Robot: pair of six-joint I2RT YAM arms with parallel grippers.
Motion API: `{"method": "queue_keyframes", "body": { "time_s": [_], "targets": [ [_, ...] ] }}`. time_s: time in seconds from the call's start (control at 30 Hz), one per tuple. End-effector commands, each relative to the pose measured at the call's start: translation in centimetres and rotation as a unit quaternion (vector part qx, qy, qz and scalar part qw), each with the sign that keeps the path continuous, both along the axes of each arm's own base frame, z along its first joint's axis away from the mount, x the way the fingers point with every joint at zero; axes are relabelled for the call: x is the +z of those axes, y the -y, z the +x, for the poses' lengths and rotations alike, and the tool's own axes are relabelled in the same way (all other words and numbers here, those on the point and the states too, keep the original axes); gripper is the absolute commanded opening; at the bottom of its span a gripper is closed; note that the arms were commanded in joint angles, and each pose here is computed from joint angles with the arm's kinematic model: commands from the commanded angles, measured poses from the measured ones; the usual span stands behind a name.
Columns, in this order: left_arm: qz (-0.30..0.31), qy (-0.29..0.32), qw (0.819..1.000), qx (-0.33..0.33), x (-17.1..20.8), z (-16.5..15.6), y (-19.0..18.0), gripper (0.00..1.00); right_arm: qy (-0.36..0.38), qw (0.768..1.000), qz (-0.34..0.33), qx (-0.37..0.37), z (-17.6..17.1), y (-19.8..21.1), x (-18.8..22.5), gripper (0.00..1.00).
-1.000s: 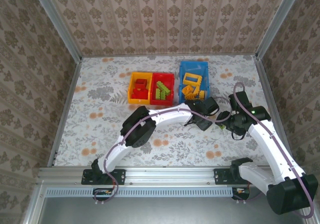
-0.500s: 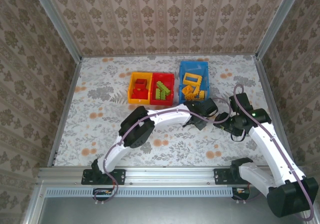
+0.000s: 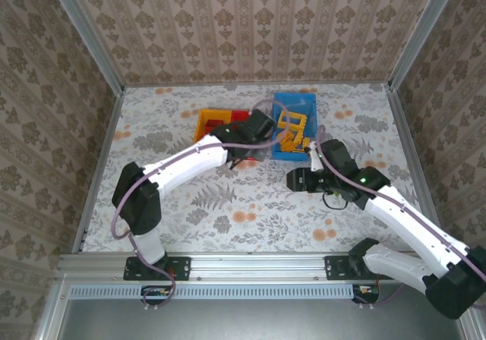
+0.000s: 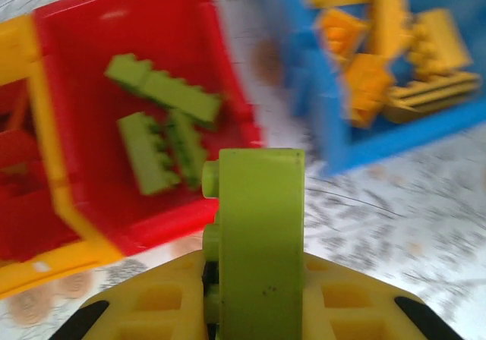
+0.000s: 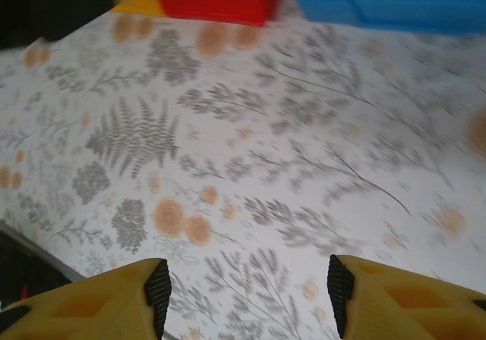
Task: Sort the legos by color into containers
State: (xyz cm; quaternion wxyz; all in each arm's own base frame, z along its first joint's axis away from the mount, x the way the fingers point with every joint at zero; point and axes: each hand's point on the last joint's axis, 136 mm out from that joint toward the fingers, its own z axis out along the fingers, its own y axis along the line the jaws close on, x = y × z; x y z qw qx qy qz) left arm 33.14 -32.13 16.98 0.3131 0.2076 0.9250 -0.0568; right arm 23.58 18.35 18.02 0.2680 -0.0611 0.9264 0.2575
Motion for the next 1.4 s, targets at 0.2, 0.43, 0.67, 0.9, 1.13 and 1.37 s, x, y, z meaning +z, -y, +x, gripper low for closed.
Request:
{"method": "queue_keyframes", "body": {
  "time_s": [0.2,0.43,0.67,0.9,1.13,1.37],
  "targets": [
    [-0.027,-0.046,0.995,0.080,-2.7,7.7,-2.4,0.19,0.140,0.988,0.032,0.051,4.3,-5.6,6.1,0.63],
    [-0.081,-0.082,0.989,0.095,-4.9,12.4,-0.4,0.24,0.128,0.991,0.012,0.030,4.3,-4.6,4.9,0.63],
    [-0.158,-0.116,0.976,0.094,-5.9,13.7,1.9,0.40,0.125,0.992,0.000,0.006,4.4,-3.4,4.4,0.64],
    [-0.176,-0.105,0.974,0.100,-3.6,12.4,1.1,0.54,0.097,0.993,-0.017,-0.059,4.6,0.0,2.4,0.66],
    [-0.199,-0.081,0.972,0.098,0.7,8.0,-1.1,0.54,0.049,0.985,-0.060,-0.153,4.2,4.9,-1.0,0.67],
    [-0.250,-0.041,0.966,-0.056,5.9,-0.9,0.4,0.60,-0.129,0.920,-0.132,-0.346,1.4,14.0,-7.7,0.72]
  ]
}}
